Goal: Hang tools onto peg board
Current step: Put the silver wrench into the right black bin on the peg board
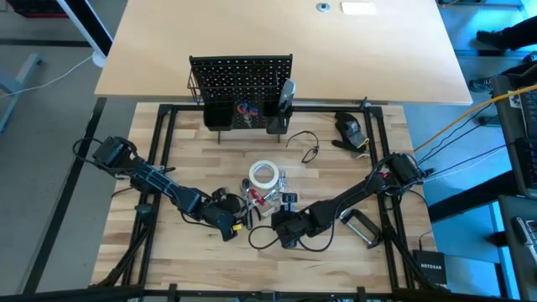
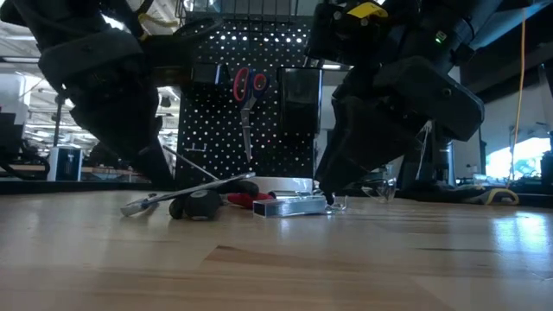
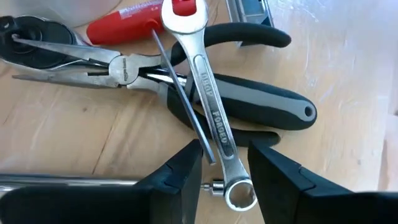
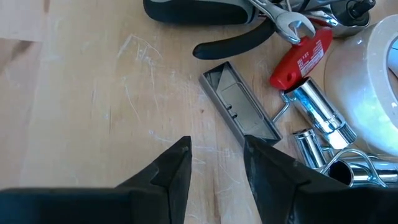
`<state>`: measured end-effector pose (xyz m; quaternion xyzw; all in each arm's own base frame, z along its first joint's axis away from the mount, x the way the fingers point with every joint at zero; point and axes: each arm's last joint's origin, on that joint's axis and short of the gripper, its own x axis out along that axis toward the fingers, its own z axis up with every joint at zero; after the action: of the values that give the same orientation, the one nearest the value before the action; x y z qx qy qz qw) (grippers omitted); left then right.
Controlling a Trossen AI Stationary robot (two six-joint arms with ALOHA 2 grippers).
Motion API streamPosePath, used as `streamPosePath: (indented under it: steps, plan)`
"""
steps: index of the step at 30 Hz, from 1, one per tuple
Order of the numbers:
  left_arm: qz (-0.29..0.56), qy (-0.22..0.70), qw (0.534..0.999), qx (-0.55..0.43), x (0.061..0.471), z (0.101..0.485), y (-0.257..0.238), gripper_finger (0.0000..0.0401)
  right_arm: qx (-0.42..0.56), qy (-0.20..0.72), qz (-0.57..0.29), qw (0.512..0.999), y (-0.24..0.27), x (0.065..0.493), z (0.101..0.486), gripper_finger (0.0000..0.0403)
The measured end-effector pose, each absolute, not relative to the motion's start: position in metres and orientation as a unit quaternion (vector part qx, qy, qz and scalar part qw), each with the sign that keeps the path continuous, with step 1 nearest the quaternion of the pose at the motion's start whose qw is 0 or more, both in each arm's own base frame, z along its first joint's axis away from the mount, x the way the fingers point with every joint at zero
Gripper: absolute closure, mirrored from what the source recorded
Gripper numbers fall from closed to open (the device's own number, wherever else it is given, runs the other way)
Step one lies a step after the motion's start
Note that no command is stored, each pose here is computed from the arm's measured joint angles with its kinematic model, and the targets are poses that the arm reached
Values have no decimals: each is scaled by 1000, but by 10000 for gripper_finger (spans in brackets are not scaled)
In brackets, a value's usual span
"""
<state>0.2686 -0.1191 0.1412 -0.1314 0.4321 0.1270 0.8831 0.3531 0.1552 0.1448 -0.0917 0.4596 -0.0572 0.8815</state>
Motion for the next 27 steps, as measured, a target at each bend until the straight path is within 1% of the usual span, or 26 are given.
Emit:
streamPosePath:
  steps: [5,9,16,19,24,27]
  plan:
    - [122,427,884,-145,269,132,-120,281,-92,460,-57,882,155,353,145,256]
    - [131,445,875,-138,267,124,-119,281,-92,459,-57,882,155,353,145,256]
    - [139,450,872,-137,266,123,-118,286,-91,459,-57,882,155,353,145,256]
    - [136,452,873,-126,266,123,-118,308,-91,459,-57,882,155,353,145,256]
    - [132,454,874,-115,266,123,-118,360,-92,459,-57,882,155,353,145,256]
    - [131,454,874,-113,266,123,-118,371,-92,459,-57,882,155,353,145,256]
